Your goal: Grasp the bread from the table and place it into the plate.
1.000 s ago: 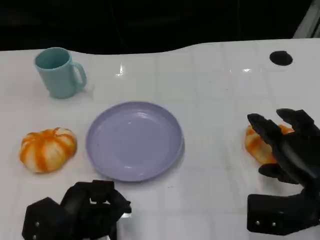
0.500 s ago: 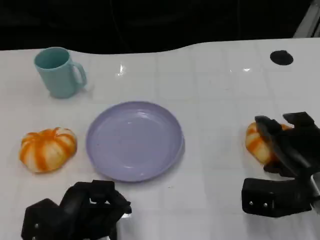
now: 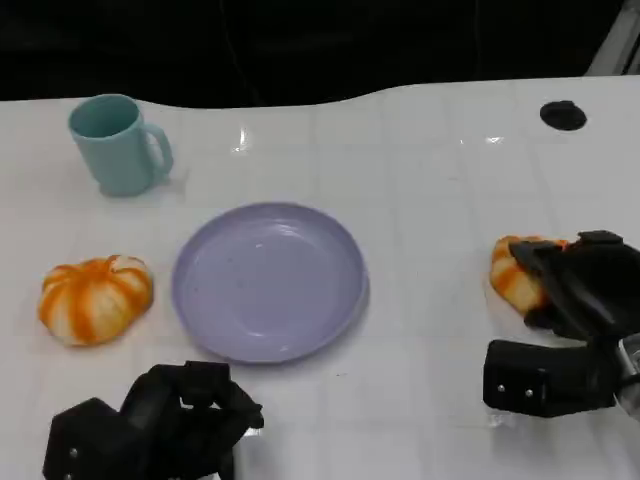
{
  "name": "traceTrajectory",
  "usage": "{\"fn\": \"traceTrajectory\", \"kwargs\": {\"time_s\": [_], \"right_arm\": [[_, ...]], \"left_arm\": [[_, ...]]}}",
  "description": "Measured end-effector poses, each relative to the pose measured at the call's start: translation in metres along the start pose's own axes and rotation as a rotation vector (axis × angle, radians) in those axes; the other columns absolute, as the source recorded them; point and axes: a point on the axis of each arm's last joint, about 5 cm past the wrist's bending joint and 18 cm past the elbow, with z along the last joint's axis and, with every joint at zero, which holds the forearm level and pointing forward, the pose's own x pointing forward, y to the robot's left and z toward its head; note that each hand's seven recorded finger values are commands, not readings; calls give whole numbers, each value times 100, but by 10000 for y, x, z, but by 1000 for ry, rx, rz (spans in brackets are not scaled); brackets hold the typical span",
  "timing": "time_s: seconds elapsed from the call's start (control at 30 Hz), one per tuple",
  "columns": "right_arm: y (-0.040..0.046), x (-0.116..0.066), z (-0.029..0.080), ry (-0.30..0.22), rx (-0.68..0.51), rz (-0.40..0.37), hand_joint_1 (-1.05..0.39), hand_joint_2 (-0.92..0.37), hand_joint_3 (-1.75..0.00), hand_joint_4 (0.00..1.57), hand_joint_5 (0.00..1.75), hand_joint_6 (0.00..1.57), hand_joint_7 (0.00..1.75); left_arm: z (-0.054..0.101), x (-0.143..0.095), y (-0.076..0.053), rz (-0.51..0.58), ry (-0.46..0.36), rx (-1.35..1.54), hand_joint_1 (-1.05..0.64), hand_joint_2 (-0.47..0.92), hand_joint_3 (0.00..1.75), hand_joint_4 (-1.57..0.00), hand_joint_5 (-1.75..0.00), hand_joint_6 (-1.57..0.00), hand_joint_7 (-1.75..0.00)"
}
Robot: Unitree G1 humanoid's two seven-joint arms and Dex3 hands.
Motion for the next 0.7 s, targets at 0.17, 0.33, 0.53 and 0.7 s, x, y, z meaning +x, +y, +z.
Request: {"fn": "traceTrajectory", "kwargs": {"time_s": [0.17, 0.33, 0.53, 0.7], "right_arm": [[32, -4, -14, -26, 19, -41, -22, -84, -37, 89, 175, 69, 155], [62, -22, -19, -39, 27, -65, -21, -71, -56, 92, 175, 81, 126], [73, -32, -14, -46, 54, -92, -19, -55, -81, 93, 175, 76, 146], [93, -57, 1, -63, 68, -131, -19, -47, -91, 90, 175, 64, 174]], "left_arm": [[11, 6, -7, 0, -4, -2, -105, 62, 53, -157, -120, -140, -80], [21, 10, -13, 0, -9, 0, -105, 63, 53, -157, -121, -140, -80], [16, 3, -13, 2, -7, 0, -105, 62, 53, -157, -121, -140, -80], [16, 3, -14, 2, -5, 0, -105, 62, 53, -157, -120, -140, -80]]}}
